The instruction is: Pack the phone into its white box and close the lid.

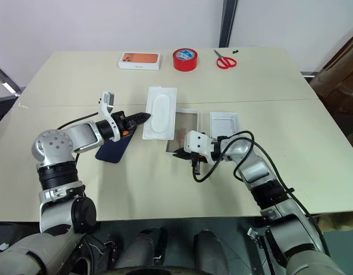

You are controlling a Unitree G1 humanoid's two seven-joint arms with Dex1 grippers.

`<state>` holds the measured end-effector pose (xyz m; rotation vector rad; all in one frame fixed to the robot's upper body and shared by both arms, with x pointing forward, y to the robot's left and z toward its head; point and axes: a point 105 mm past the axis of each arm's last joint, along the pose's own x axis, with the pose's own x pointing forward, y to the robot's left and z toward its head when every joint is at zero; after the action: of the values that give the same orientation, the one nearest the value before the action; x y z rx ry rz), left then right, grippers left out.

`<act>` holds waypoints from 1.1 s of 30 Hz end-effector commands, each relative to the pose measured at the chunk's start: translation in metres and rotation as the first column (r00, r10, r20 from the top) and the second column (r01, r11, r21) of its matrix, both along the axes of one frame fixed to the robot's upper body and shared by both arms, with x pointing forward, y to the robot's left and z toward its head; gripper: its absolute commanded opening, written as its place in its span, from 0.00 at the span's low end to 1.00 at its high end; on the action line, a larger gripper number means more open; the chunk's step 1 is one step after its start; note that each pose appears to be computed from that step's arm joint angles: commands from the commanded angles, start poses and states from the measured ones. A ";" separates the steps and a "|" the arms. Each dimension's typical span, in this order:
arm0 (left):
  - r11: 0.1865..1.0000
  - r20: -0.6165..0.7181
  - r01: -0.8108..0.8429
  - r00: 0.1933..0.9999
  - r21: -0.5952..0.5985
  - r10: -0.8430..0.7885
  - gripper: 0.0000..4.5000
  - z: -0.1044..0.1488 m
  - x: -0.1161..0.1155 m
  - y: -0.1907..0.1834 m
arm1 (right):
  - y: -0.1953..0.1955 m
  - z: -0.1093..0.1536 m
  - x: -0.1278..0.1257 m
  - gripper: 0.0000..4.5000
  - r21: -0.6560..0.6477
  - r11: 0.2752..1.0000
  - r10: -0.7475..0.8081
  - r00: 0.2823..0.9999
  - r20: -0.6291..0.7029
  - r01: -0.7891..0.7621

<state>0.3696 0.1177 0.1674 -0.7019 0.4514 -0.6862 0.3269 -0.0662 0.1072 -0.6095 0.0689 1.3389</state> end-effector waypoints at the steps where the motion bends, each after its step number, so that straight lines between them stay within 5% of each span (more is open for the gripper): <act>1: 1.000 0.044 -0.002 0.999 0.004 0.002 0.00 0.011 0.002 -0.001 | 0.000 0.001 0.004 0.14 -0.012 1.000 0.007 1.000 0.007 -0.007; 5: 1.000 0.029 0.007 1.000 0.018 -0.008 0.00 0.004 -0.001 -0.004 | -0.005 0.006 0.000 0.50 0.008 1.000 0.000 1.000 0.014 0.000; 16: 0.998 0.015 0.019 1.000 0.052 -0.019 0.00 -0.012 -0.006 -0.025 | -0.087 0.038 -0.005 0.50 0.050 0.966 -0.257 0.965 0.054 0.254; 23: 0.995 0.001 0.053 0.999 0.079 -0.054 0.00 -0.021 -0.009 -0.038 | -0.099 0.040 -0.005 0.50 0.068 0.942 -0.333 0.940 0.071 0.328; 26: 0.997 -0.011 0.044 0.999 0.063 -0.044 0.20 -0.021 -0.006 -0.040 | -0.095 0.040 -0.003 0.51 0.082 0.939 -0.340 0.937 0.081 0.333; 31: 0.993 0.008 0.052 0.999 0.105 -0.053 0.75 -0.019 -0.007 -0.039 | -0.091 0.043 0.002 0.51 0.108 0.935 -0.348 0.933 0.095 0.338; 33: 0.993 0.013 0.059 0.998 0.106 -0.060 0.75 -0.017 -0.009 -0.037 | -0.088 0.050 0.005 0.51 0.147 0.929 -0.354 0.930 0.095 0.339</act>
<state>0.3612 0.0821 0.1364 -0.6091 0.5390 -0.6902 0.3290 -0.1594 0.1369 -0.5362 0.0783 0.9598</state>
